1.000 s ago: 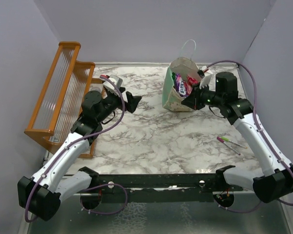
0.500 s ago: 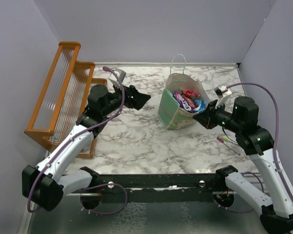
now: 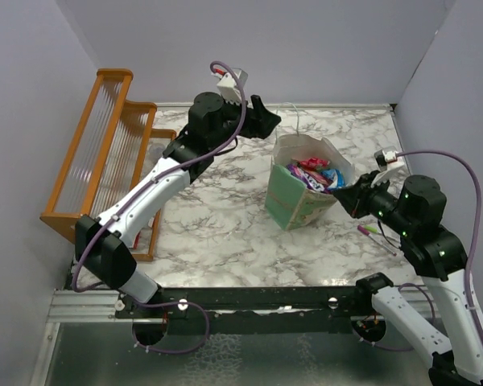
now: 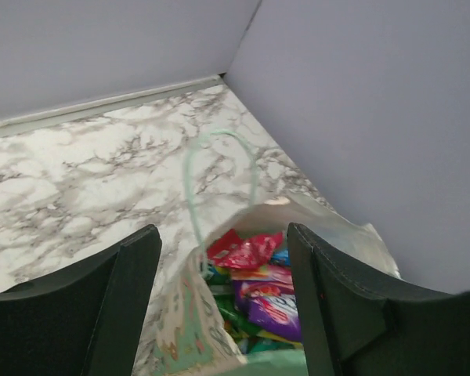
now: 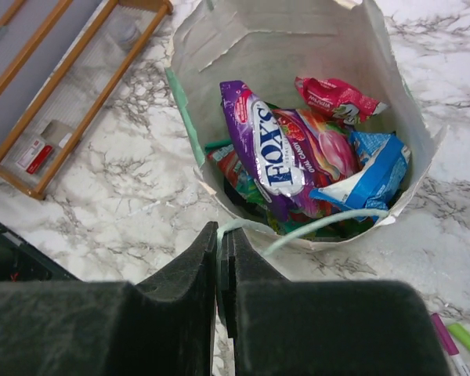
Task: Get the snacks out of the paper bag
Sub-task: Move the paper bag to the center of the board, then adjust the paper bag at the center of the board.
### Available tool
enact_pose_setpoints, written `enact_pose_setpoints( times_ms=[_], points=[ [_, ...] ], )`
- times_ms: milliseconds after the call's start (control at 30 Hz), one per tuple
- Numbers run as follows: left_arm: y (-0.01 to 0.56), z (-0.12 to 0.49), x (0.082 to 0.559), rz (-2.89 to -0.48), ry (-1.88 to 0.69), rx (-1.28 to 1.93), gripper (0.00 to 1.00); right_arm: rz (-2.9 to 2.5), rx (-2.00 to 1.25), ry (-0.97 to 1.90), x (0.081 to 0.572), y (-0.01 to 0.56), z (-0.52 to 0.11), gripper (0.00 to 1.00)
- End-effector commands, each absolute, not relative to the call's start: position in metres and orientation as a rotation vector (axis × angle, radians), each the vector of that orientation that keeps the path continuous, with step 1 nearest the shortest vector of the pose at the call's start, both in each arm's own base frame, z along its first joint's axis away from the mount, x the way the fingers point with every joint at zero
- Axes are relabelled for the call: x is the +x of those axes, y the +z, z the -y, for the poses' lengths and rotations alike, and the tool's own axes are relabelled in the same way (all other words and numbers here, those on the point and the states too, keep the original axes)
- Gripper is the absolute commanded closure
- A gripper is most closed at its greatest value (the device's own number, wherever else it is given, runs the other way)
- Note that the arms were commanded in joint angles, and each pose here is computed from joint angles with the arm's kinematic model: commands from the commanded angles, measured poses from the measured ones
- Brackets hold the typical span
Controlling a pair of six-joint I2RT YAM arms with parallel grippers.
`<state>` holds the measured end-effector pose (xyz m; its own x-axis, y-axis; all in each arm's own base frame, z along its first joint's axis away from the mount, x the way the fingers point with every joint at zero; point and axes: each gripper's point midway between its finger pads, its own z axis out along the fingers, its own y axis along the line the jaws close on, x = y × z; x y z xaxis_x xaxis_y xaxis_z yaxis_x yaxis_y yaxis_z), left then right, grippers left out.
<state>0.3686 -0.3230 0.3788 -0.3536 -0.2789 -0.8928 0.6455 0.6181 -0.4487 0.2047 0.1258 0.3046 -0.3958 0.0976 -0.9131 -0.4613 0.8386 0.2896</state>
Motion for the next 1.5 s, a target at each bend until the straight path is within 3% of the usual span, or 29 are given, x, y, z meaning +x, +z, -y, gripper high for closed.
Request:
enact_pose_setpoints(
  times_ms=[0, 367, 567, 733, 833, 967, 1067, 1167, 1467],
  points=[
    [0.371, 0.32, 0.397, -1.722, -0.85, 0.198, 0.33, -1.779, -0.242, 0.584, 0.204, 0.333, -0.118, 0.93],
    [0.346, 0.377, 0.422, -1.775, -0.955, 0.259, 0.46, -1.769, -0.231, 0.56, 0.199, 0.332, -0.112, 0.89],
    [0.333, 0.386, 0.436, -1.804, -0.933, 0.265, 0.69, -1.755, -0.241, 0.557, 0.194, 0.335, -0.11, 0.87],
    [0.347, 0.399, 0.44, -1.761, -0.972, 0.318, 0.73, -1.753, -0.236, 0.531, 0.193, 0.336, -0.105, 0.85],
    [0.358, 0.401, 0.441, -1.727, -0.963, 0.355, 0.86, -1.728, -0.23, 0.522, 0.19, 0.342, -0.102, 0.76],
    [0.377, 0.395, 0.436, -1.683, -0.951, 0.386, 1.0, -1.695, -0.237, 0.497, 0.188, 0.35, -0.098, 0.56],
    [0.391, 0.389, 0.425, -1.65, -0.96, 0.421, 1.0, -1.668, -0.239, 0.439, 0.188, 0.364, -0.089, 0.54],
    [0.402, 0.376, 0.415, -1.631, -0.955, 0.426, 1.0, -1.64, -0.258, 0.415, 0.188, 0.376, -0.087, 0.43],
    [0.437, 0.301, 0.406, -1.576, -0.823, 0.377, 1.0, -1.706, -0.396, 0.531, 0.201, 0.359, -0.12, 0.41]
  ],
)
